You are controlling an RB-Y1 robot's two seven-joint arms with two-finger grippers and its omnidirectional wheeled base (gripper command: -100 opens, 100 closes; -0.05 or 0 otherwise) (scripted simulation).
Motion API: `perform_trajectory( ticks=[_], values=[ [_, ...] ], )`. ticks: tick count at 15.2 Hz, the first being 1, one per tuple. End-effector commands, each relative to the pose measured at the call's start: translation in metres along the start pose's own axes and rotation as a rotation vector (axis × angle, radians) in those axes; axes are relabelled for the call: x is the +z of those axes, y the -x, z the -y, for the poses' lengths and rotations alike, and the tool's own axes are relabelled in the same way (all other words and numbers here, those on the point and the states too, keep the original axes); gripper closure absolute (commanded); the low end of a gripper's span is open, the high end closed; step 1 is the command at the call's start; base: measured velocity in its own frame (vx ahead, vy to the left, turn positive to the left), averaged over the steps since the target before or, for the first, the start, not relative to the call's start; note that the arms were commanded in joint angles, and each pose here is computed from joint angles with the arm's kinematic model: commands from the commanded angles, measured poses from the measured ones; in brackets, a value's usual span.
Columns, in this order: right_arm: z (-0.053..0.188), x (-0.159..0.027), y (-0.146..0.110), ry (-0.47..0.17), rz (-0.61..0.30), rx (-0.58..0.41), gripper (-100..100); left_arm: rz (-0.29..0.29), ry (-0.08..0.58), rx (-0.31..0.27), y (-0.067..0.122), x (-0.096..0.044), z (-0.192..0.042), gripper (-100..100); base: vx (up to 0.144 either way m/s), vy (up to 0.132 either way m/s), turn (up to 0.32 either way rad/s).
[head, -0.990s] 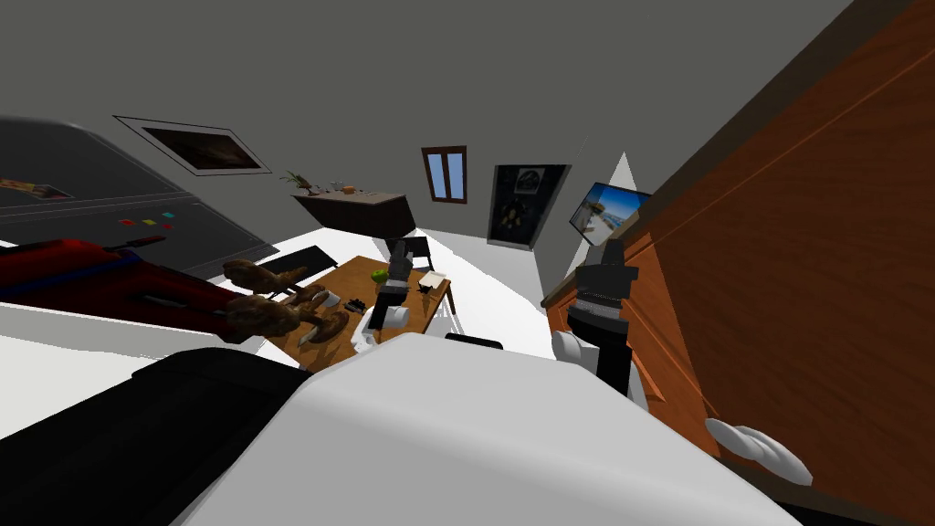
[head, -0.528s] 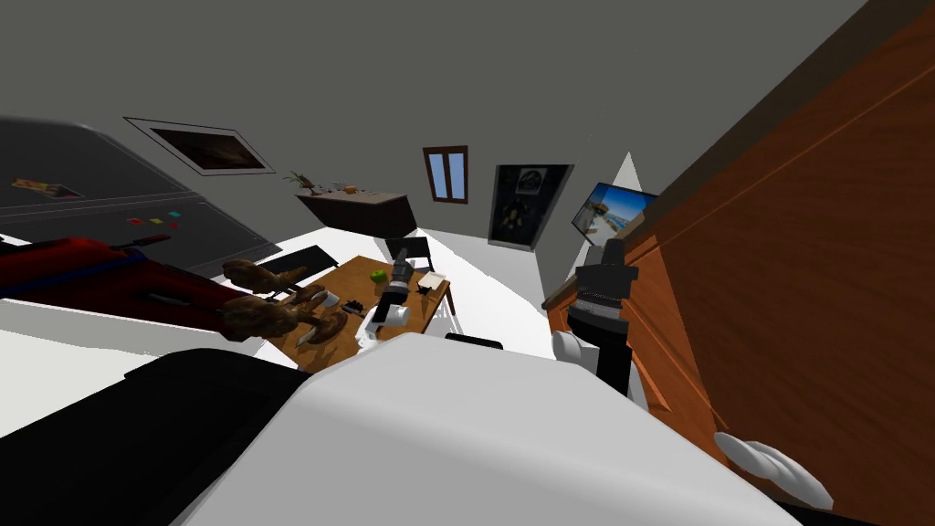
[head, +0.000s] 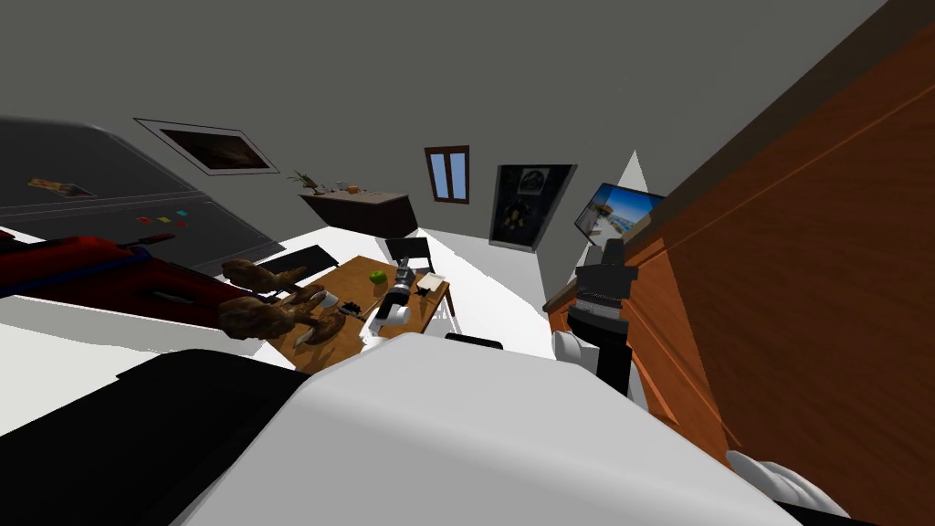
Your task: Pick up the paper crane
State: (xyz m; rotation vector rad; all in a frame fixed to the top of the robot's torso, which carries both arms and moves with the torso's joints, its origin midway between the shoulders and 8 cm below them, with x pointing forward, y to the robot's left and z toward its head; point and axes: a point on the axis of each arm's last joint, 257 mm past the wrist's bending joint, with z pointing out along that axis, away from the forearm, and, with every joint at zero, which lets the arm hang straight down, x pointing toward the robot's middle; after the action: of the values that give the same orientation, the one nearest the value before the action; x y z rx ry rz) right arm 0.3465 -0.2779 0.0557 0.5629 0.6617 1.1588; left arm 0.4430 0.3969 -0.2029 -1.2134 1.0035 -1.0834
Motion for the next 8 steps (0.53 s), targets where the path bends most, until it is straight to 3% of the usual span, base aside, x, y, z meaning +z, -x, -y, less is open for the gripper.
perform_trajectory(
  ticks=[1, 4, 7, 8],
  values=[
    [0.000, 0.000, 0.000, 0.000, 0.000, 0.000, 0, 0.008, 0.030, -0.012, 0.002, 0.001, -0.014, -100, 0.023, -0.010, 0.010],
    [0.000, 0.000, 0.000, 0.000, 0.000, 0.000, 0, 0.042, 0.140, -0.073, 0.013, 0.000, -0.056, -100, 0.027, -0.013, 0.026],
    [0.000, 0.000, 0.000, 0.000, 0.000, 0.000, 0, 0.059, 0.193, -0.104, 0.018, -0.002, -0.077, -100, 0.037, -0.016, 0.028],
    [0.000, 0.000, 0.000, 0.000, 0.000, 0.000, 0, 0.077, 0.246, -0.136, 0.022, -0.005, -0.098, -100, 0.043, -0.013, 0.025]
  ],
)
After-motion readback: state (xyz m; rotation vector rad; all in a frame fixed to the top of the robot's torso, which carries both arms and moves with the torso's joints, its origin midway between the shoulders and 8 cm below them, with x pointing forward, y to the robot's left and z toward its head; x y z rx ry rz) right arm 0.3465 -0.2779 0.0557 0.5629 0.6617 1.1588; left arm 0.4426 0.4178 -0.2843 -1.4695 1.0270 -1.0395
